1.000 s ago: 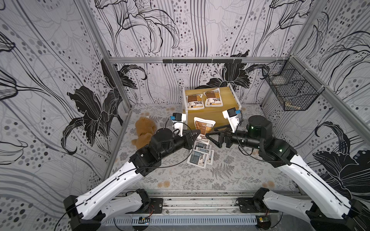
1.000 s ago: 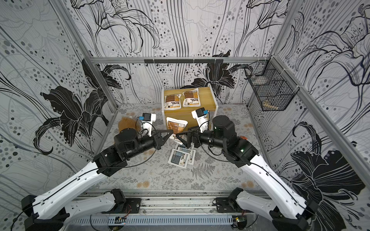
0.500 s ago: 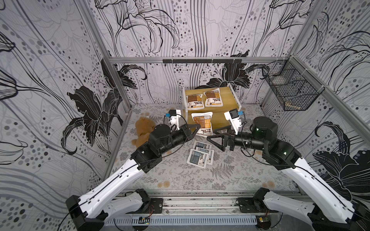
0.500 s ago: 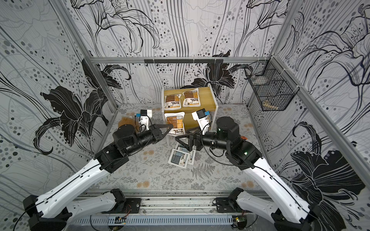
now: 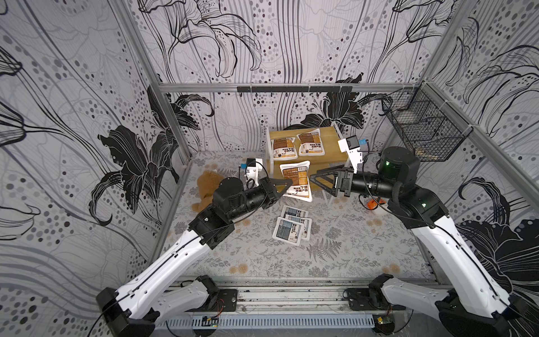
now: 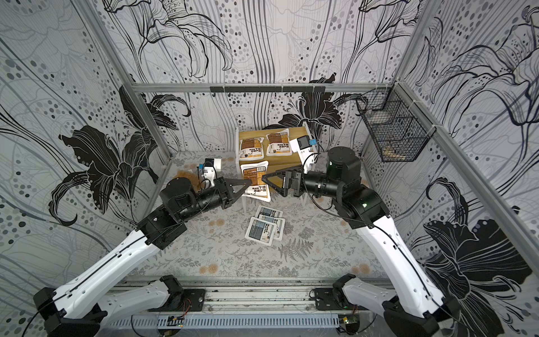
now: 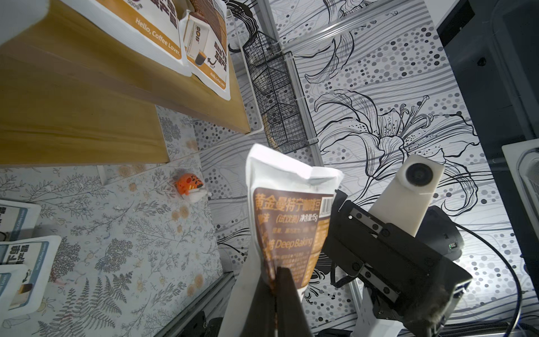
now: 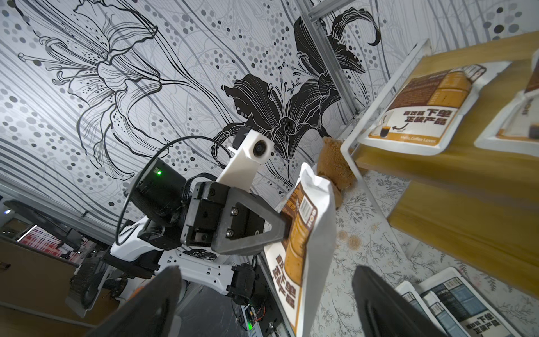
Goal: Place the bagged coffee beans on the shelf by color
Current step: Pick up the bagged coffee beans at the center of the board.
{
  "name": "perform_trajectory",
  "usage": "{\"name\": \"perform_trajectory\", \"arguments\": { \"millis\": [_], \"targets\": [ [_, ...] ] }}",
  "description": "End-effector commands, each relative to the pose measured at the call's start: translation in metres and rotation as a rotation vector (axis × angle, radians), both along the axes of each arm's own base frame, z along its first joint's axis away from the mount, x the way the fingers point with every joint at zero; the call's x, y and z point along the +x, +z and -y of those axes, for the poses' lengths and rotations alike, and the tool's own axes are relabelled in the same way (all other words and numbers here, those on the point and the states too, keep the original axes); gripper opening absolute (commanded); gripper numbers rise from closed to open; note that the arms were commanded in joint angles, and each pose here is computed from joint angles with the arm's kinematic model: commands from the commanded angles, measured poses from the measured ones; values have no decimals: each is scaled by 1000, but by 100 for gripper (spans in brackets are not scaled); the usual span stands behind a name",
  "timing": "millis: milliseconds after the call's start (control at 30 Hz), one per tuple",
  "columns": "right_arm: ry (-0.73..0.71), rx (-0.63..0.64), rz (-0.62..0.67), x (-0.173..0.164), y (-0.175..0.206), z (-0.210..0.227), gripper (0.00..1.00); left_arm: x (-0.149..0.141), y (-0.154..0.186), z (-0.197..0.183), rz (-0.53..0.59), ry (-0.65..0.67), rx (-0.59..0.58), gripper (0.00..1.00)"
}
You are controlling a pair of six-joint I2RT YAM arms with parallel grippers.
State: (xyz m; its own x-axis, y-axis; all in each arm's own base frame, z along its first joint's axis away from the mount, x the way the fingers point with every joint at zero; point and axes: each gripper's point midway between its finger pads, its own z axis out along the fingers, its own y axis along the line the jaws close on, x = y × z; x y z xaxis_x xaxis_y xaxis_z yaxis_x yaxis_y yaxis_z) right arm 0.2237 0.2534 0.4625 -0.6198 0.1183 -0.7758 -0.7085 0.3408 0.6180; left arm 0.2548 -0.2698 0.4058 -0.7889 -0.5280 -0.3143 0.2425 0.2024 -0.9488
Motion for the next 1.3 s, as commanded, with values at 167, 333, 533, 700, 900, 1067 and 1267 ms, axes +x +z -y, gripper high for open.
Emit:
{"name": "perform_trajectory", "arguments": {
  "millis": [167, 333, 533, 700, 900, 1067, 1267],
  "targets": [
    [132, 53, -73, -14, 6, -10, 98, -4, 17, 3, 11, -64, -84, 0],
    [175, 34, -97, -19, -4, -12, 97, -3, 15, 5, 1, -81, -86, 0],
    [168, 33, -83, -20, -4, -10, 97, 1, 16, 6, -6, -88, -81, 0],
    [175, 30, -96, -20, -14, -12, 98, 2, 18, 8, -13, -97, -78, 0],
    [179, 35, -132, -19, -32, -13, 89, 6, 20, 8, -10, -81, -77, 0],
    [171, 39, -163, -19, -46, -13, 82, 9, 22, 8, -2, -69, -89, 0],
    [161, 58, -159, -18, -45, -16, 73, 11, 22, 10, -3, -69, -104, 0]
  ]
}}
